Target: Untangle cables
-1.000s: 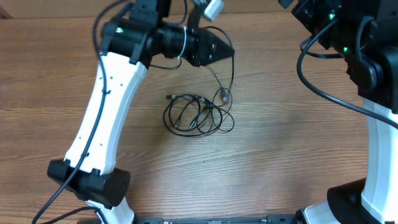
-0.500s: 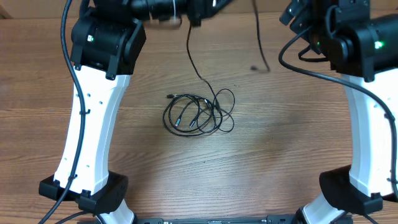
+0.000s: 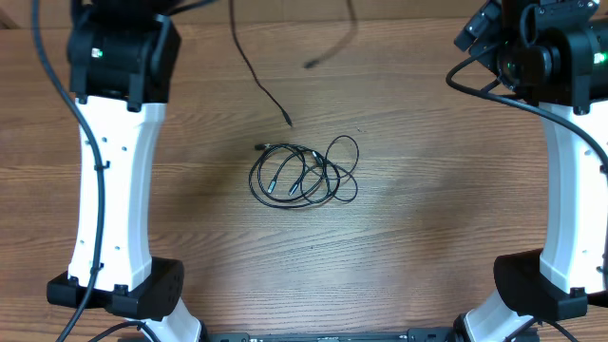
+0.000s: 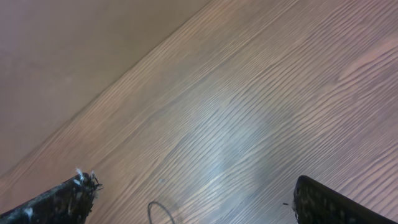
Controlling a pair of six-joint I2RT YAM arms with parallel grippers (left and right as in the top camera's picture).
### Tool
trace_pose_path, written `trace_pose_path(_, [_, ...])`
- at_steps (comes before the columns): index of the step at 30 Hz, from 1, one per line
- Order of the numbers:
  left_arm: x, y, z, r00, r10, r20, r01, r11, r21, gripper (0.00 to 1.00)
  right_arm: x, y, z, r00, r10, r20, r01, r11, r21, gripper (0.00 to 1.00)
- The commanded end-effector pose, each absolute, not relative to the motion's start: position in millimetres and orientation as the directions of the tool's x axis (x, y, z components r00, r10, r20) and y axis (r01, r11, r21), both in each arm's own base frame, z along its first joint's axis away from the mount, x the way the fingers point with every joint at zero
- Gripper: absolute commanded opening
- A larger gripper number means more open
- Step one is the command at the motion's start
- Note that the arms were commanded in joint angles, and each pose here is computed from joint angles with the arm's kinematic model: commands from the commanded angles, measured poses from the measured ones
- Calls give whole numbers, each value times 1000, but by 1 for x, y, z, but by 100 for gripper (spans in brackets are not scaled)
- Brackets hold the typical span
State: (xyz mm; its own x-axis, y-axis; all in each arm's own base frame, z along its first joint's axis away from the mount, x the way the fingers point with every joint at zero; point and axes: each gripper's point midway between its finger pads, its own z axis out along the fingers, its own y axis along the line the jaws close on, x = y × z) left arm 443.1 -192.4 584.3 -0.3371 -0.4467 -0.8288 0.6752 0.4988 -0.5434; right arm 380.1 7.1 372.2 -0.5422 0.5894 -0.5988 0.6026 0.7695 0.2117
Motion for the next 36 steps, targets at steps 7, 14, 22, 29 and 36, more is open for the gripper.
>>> trace_pose_path(7, [505, -83, 579, -114, -580, -806, 384, 723, -575, 4, 375, 33, 366, -617, 604, -505, 540, 792, 287, 100])
trace_pose_path(14, [565, -51, 545, -104, -700, -706, 325, 647, -690, 4, 372, 52, 357, -675, 605, -423, 501, 796, 339, 100])
trace_pose_path(22, [615, 3, 487, -88, -698, -711, 213, 684, -698, 4, 369, 70, 341, -749, 567, -343, 456, 817, 354, 99])
trace_pose_path(29, [622, 125, 412, -87, -573, -815, -115, 819, -563, 4, 361, 87, 315, -847, 463, -261, 372, 867, 330, 99])
trace_pose_path(36, [574, 247, 320, -327, -358, -875, -481, 860, -172, 53, 351, 98, 275, -889, 428, -163, 379, 887, 263, 100])
